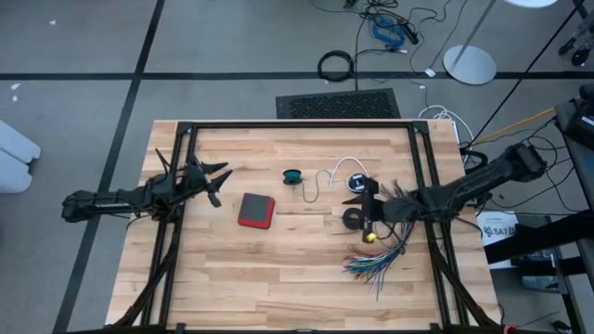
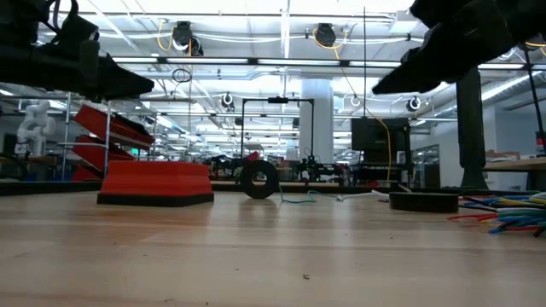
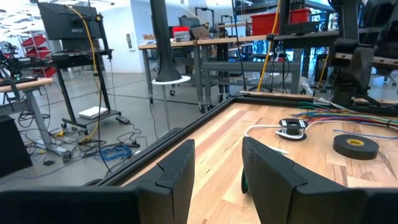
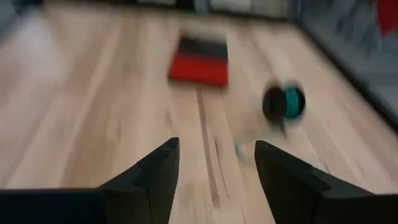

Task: Coiling cords
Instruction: Uncoil the green wire cable from the spool

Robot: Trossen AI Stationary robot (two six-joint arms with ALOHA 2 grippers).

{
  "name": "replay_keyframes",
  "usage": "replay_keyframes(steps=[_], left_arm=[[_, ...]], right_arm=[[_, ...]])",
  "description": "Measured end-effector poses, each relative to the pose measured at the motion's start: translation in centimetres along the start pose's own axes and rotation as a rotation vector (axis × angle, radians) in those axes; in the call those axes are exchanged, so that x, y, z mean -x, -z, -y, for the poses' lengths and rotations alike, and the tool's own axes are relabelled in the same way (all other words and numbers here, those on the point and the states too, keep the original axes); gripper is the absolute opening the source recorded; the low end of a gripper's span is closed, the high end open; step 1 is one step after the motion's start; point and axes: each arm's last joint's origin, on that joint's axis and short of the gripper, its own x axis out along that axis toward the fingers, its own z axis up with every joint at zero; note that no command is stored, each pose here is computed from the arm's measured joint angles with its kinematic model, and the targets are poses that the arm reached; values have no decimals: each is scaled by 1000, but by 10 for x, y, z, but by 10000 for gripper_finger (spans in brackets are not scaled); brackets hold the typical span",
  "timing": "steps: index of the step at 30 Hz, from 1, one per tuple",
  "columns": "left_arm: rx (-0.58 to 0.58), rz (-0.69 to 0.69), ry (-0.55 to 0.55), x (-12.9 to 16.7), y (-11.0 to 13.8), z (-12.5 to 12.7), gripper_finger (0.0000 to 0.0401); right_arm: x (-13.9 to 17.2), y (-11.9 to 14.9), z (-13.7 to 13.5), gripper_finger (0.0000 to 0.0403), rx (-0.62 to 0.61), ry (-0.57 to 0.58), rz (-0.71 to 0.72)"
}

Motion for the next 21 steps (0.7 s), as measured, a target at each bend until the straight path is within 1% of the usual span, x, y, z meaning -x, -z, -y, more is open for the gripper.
replay_keyframes(steps=[5, 9, 12, 16, 21], left_arm=[[0, 0, 0, 0, 0, 0, 142], [0, 0, 0, 0, 0, 0, 142], [0, 0, 0, 0, 0, 0, 142], [0, 0, 0, 0, 0, 0, 142], [0, 0, 0, 0, 0, 0, 142]], right_arm=[[11, 20, 10, 196, -30, 22, 362], [26, 25, 18, 196, -62, 49, 562], [34, 18, 21, 196, -78, 58, 682], [40, -1, 21, 196, -36, 68, 815], [41, -30, 20, 196, 34, 125, 894]])
